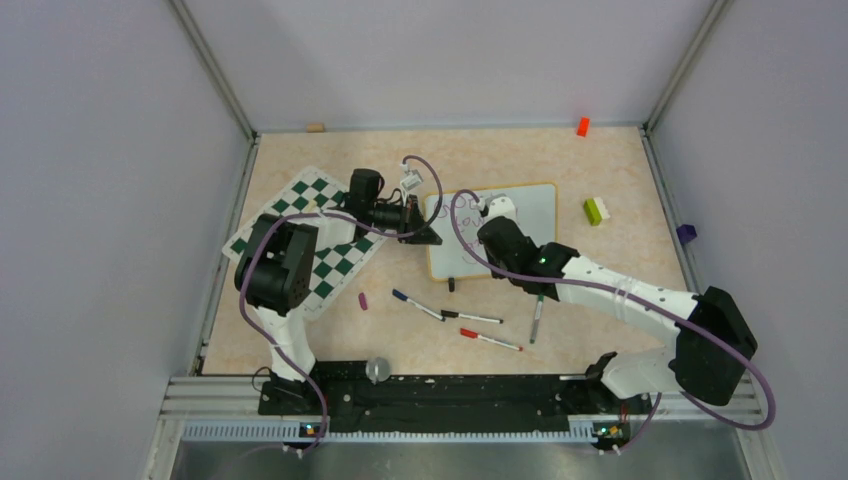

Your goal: Write a sentence on the whiteboard

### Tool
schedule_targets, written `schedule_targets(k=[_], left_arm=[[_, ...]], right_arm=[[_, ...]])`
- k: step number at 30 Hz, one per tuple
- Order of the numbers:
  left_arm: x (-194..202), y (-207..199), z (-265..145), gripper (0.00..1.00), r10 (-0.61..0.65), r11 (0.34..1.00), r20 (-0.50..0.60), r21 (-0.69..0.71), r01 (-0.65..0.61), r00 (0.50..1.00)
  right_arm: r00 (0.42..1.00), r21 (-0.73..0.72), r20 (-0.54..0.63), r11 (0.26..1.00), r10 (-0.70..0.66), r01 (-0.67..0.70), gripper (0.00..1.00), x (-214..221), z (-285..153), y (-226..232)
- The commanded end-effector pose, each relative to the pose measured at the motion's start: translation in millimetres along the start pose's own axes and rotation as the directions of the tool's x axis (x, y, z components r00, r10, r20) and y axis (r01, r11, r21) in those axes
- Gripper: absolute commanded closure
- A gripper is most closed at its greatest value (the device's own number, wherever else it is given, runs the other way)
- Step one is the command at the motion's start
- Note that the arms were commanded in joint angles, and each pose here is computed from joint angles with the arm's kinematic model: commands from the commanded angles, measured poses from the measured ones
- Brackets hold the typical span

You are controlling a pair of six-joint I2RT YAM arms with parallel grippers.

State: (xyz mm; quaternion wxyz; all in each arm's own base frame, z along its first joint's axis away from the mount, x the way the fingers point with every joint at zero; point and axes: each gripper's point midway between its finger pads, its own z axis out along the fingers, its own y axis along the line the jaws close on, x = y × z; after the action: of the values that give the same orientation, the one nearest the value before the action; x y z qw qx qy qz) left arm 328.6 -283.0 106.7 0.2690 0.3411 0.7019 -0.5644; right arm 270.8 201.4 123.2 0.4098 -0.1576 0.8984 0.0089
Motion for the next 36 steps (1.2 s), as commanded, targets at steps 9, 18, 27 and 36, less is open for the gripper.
schedule_targets(k=[9, 18, 27, 36], left_arm=[[10.6, 13.2, 5.6, 1.00, 0.013, 0.999, -0.025, -0.052, -0.014, 1.000], [10.2, 13.5, 5.5, 1.00, 0.015, 0.998, -0.024, -0.053, -0.016, 1.000], [10.8, 13.1, 5.6, 1.00, 0.014, 0.999, -0.025, -0.052, -0.015, 1.000], [10.1, 14.2, 5.7, 1.00, 0.013, 0.998, -0.024, -0.054, -0.014, 1.000]], right_arm=[[0.994, 0.101, 0.093, 0.993, 0.058, -0.067, 1.00, -31.3, -12.8, -24.2], [0.983, -0.035, 0.138, 0.992, 0.123, -0.119, 1.00, -46.8, -33.2, -21.0], [0.983, -0.003, 0.124, 0.991, 0.136, -0.137, 1.00, -43.2, -22.6, -35.0], [0.986, -0.015, 0.103, 0.992, 0.130, -0.129, 1.00, -36.8, -13.3, -29.5]])
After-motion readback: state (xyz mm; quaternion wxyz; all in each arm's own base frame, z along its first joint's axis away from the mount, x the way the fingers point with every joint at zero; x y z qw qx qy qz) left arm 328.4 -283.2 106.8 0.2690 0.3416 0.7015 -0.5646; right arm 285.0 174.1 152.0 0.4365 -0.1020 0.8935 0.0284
